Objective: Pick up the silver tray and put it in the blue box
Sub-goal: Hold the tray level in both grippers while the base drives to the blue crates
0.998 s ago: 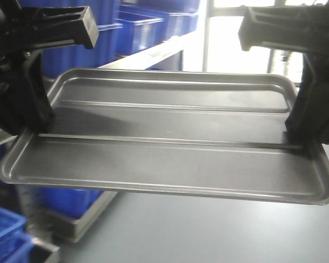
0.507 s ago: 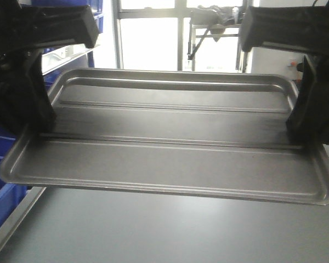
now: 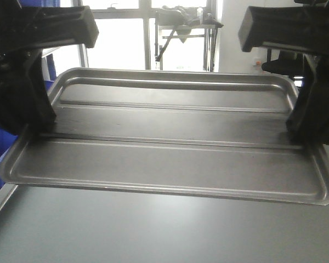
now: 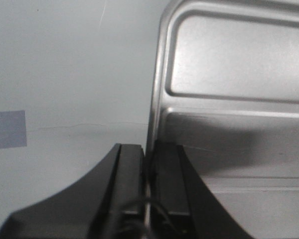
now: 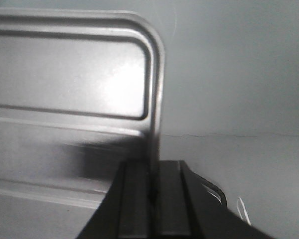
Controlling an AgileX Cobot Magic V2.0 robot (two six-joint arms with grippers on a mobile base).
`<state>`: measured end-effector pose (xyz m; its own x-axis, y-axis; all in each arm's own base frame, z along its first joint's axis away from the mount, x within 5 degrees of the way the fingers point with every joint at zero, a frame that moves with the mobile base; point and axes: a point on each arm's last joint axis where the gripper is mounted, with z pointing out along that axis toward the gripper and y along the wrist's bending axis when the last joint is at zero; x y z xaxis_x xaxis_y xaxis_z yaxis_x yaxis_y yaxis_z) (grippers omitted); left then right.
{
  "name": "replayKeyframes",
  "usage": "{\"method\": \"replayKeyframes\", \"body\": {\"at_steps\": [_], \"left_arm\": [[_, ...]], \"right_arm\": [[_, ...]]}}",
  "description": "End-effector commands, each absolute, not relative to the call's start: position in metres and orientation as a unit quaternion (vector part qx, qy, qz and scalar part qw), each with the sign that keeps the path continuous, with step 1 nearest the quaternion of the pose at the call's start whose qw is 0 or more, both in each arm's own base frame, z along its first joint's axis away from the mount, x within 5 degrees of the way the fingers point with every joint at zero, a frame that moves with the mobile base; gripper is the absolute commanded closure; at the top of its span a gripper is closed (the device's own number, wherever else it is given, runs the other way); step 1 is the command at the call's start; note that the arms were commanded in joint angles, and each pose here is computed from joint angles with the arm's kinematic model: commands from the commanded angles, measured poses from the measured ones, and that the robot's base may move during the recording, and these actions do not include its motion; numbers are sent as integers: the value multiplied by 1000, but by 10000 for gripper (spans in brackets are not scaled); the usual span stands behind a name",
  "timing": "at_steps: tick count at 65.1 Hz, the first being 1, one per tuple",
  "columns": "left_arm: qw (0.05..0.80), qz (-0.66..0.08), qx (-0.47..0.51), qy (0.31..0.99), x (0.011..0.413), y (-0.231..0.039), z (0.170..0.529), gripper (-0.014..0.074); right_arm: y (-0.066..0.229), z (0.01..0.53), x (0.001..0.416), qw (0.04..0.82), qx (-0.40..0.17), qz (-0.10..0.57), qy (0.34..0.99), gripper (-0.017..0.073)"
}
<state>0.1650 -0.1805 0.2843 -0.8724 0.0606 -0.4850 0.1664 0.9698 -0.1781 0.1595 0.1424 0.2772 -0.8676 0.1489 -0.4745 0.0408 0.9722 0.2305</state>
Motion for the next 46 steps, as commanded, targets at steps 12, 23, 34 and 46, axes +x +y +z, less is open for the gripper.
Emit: {"method": "replayKeyframes", "body": {"at_steps": [12, 23, 34, 46], "left_arm": [[276, -120, 59, 952, 167, -178, 300, 601], [276, -120, 59, 952, 167, -178, 300, 601], [276, -120, 59, 952, 167, -178, 300, 601], [276, -120, 59, 952, 167, -178, 300, 601]], "right_arm": [[140, 292, 162, 285, 35, 111, 951, 489], [140, 292, 162, 285, 35, 111, 951, 489], [140, 292, 162, 285, 35, 111, 951, 489], [140, 292, 162, 285, 35, 111, 951, 489]]}}
